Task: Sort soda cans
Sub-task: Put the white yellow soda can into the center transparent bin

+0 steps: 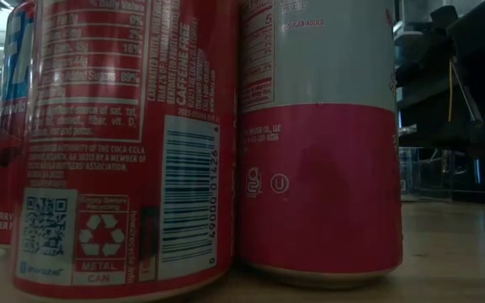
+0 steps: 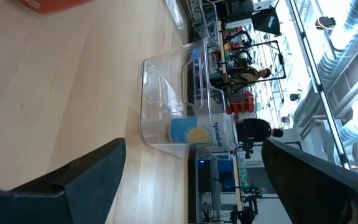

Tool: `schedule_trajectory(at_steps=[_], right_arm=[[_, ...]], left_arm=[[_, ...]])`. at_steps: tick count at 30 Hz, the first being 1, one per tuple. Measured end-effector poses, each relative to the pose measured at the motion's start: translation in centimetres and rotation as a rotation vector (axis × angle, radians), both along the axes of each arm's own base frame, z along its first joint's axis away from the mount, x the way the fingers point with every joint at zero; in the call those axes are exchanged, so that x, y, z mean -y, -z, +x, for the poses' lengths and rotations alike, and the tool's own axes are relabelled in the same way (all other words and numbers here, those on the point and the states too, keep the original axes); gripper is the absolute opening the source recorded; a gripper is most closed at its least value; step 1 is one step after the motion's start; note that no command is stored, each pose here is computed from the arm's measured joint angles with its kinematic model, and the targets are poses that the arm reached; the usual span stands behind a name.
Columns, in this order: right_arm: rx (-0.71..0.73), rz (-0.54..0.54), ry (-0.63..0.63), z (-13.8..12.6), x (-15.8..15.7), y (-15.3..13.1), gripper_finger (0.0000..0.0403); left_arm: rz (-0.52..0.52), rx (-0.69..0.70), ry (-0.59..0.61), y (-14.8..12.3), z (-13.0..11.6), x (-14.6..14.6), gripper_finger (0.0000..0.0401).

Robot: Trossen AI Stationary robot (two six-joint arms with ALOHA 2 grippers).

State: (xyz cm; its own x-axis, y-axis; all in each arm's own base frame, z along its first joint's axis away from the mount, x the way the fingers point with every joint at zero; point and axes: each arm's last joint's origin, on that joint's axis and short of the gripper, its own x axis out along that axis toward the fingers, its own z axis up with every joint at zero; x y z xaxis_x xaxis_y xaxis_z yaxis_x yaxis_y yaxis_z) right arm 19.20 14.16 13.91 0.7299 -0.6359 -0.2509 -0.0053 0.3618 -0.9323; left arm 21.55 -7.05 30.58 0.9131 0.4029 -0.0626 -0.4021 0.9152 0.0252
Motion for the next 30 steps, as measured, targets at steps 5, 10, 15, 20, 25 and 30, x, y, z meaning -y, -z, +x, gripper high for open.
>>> schedule_trajectory(at_steps=[5, 10, 15, 20, 25, 30], right_arm=[[0.000, 0.000, 0.000, 0.0, 0.0, 0.0, 0.0374], [-0.004, 0.005, -0.002, 0.0, 0.0, 0.0, 0.0374], [-0.003, 0.006, -0.003, 0.0, 0.0, 0.0, 0.0374], [-0.003, 0.007, -0.003, 0.0, 0.0, 0.0, 0.0374], [-0.011, 0.016, -0.007, 0.0, 0.0, 0.0, 0.0374], [-0.014, 0.020, -0.010, 0.0, -0.1, 0.1, 0.0374]], left_arm=[[0.023, -0.001, 0.008, -0.3, 0.0, 0.1, 0.0208], [0.036, 0.002, -0.006, -0.5, 0.0, 0.1, 0.0208], [0.038, 0.047, -0.072, -2.5, 0.1, -0.3, 0.0208], [0.053, 0.071, -0.118, -4.0, -0.2, -0.4, 0.0208], [0.080, 0.032, -0.080, -3.7, 0.2, -1.1, 0.0192], [0.087, 0.014, 0.048, -3.4, 0.5, -1.0, 0.0088]])
